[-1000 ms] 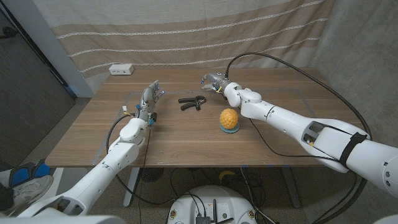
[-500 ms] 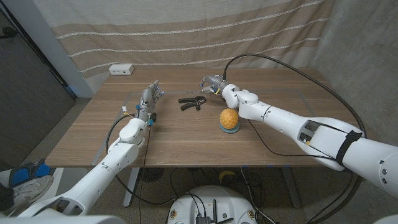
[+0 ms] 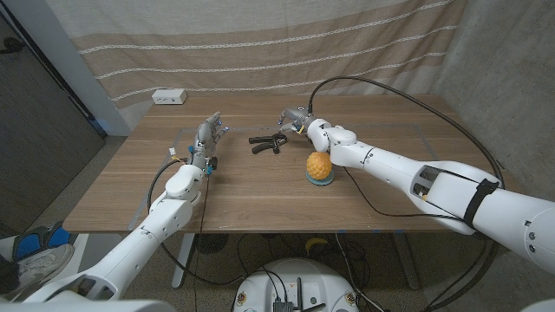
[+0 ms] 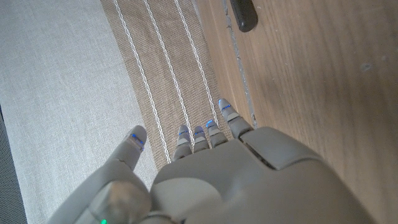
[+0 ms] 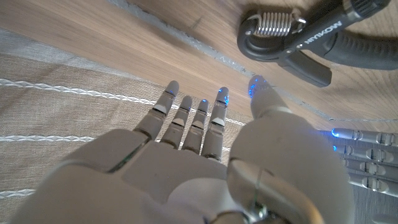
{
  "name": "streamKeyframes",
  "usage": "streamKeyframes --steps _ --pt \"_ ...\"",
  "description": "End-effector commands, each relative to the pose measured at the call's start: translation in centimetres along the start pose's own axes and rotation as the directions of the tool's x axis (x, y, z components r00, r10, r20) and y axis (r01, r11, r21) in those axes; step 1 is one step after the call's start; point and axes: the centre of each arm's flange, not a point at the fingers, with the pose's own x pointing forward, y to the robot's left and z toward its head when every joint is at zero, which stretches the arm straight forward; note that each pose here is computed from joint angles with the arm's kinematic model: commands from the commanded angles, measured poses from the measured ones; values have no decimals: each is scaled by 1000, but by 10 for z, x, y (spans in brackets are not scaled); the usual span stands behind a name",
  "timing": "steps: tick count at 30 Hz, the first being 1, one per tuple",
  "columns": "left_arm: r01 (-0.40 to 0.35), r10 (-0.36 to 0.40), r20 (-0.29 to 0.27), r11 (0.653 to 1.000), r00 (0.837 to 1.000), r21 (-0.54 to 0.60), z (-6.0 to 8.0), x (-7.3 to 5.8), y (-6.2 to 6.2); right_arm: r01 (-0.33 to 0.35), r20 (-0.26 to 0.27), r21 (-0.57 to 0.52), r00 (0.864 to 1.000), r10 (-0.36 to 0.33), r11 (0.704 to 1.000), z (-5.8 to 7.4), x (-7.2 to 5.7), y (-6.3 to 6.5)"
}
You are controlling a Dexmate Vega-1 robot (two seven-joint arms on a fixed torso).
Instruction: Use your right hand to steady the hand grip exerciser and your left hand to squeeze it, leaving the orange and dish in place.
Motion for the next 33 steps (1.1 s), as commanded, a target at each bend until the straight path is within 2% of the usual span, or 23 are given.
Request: streamKeyframes --steps 1,16,33 --pt "-2 2 -4 1000 1000 0 -1 1 3 -35 -4 -12 999 35 999 4 7 10" --pt "5 -5 -5 1000 1000 -3 -2 7 4 -29 -12 -30 1000 28 999 3 12 19" --pt "5 -5 -3 1000 1000 2 0 5 3 -1 -20 -77 1000 -1 997 -4 20 34"
